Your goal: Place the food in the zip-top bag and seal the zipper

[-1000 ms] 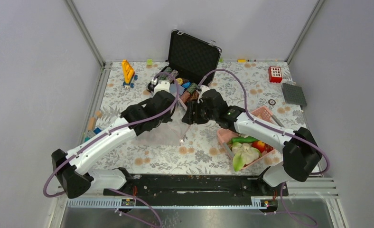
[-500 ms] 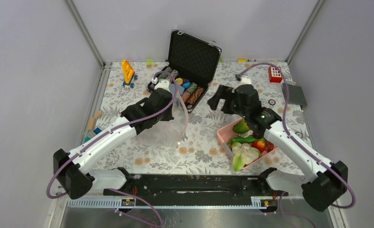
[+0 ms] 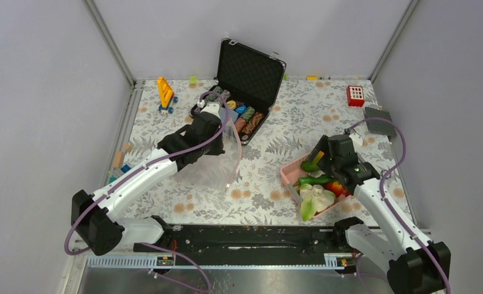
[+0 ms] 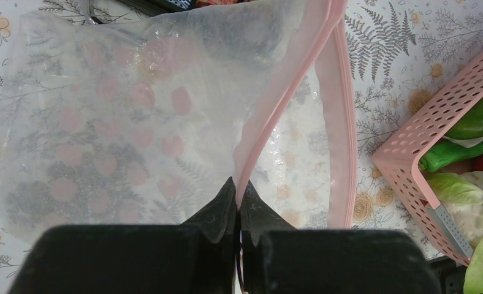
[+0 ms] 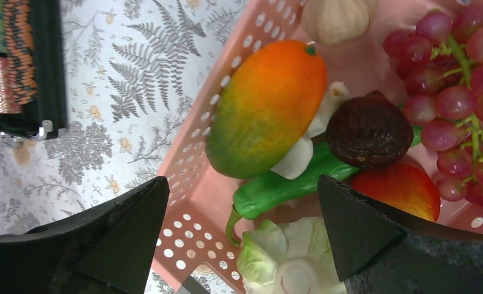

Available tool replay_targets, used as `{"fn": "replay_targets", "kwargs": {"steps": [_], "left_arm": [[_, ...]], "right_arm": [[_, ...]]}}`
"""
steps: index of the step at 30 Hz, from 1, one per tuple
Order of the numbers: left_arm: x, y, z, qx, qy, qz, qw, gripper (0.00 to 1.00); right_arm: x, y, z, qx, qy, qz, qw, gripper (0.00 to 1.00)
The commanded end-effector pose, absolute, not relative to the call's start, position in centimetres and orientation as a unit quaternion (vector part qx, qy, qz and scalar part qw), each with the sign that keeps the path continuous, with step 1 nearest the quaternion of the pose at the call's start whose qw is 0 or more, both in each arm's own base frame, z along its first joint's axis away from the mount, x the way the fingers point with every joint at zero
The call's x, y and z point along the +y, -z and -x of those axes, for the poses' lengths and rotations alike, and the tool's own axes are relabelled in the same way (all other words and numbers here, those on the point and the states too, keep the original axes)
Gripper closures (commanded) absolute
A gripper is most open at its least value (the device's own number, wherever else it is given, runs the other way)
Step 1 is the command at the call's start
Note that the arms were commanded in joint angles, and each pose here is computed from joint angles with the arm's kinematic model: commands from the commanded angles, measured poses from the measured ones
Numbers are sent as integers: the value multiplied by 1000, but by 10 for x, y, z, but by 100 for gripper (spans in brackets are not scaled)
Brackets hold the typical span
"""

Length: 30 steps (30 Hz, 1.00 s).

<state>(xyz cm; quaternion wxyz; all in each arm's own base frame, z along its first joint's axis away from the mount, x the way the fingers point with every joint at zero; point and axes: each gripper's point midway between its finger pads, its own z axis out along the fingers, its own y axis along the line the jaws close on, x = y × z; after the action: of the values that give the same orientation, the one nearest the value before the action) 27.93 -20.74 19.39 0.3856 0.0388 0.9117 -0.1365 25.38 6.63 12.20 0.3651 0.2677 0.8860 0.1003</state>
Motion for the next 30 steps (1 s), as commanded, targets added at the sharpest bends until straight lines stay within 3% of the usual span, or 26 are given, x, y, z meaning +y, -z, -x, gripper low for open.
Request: {"fn": "replay_targets", "kwargs": {"steps": [1, 17, 22, 26, 30], "left_arm": [[-216, -204, -285, 900, 160, -46, 403, 100], [-218, -206, -284, 896, 170, -50, 407, 100], [-220, -206, -284, 896, 174, -52, 405, 100], [-220, -208, -284, 895, 176, -51, 407, 100], [-220, -209, -284, 894, 177, -50, 408, 100]], "right_arm": [[58, -113, -259, 872, -90, -306, 371, 1], [48, -80, -296, 823, -95, -375, 417, 18], [49, -79, -301, 808, -111, -390, 428, 31], [44, -89, -296, 801, -110, -386, 444, 49], [33, -106, -282, 797, -93, -376, 463, 60]]}}
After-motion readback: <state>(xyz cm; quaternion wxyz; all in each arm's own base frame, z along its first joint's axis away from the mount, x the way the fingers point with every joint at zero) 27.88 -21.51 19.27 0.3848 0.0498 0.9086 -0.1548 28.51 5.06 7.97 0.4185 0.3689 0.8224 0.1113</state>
